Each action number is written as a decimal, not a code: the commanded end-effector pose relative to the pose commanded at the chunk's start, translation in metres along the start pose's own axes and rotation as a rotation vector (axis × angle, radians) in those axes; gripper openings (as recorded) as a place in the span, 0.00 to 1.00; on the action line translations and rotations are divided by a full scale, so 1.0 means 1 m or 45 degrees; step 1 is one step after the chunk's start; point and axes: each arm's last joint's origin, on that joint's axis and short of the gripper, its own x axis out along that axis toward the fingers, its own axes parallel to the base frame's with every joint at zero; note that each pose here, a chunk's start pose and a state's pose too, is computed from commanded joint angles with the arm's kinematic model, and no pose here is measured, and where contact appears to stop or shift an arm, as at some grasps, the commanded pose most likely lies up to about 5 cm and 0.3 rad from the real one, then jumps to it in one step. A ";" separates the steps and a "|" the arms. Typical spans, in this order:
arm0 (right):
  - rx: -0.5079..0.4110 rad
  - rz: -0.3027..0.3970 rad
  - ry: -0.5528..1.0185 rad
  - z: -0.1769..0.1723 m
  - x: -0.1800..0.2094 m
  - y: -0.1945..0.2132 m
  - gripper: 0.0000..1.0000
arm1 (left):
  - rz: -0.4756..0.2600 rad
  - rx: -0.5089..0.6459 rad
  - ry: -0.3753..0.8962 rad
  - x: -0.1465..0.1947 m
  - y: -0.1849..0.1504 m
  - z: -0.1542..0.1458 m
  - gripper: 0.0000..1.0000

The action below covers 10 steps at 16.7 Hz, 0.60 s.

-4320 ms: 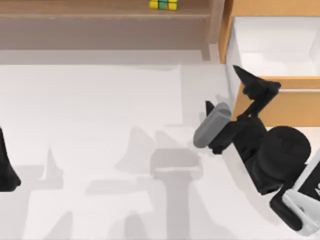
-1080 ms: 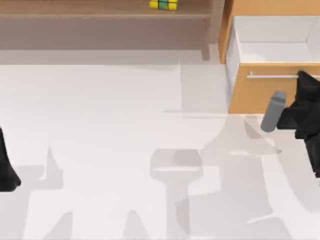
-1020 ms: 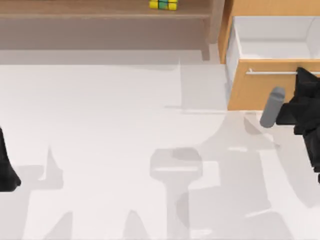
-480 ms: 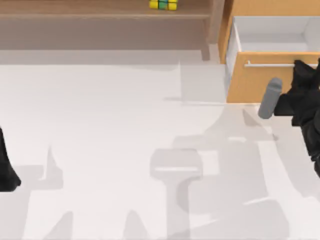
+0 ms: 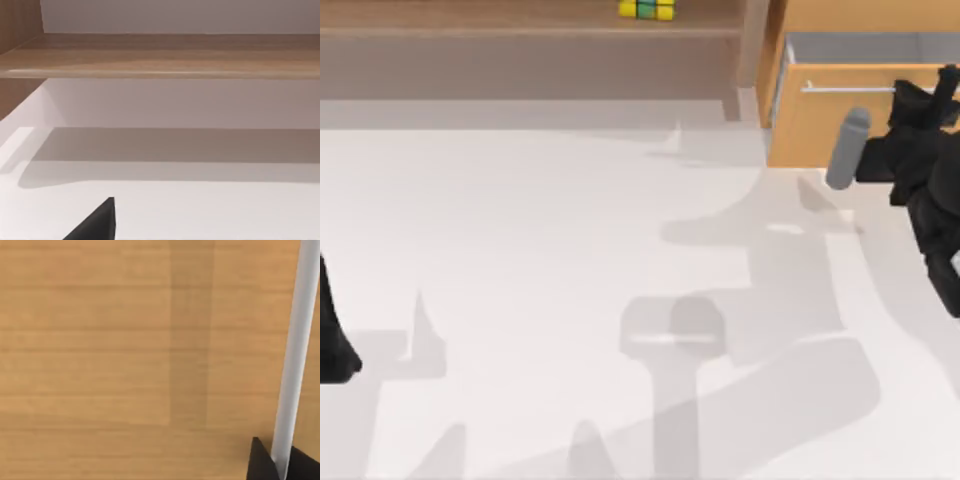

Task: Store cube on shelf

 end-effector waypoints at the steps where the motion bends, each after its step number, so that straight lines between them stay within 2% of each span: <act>1: 0.000 0.001 0.000 0.000 0.001 0.000 0.00 | 0.000 0.000 0.000 0.000 0.000 0.000 1.00; 6: 0.002 0.003 -0.001 0.001 0.003 0.000 0.00 | 0.000 0.000 0.000 0.000 0.000 0.000 1.00; 10: 0.000 0.003 -0.001 0.001 0.027 0.001 0.00 | 0.000 0.000 0.000 0.000 0.000 0.000 1.00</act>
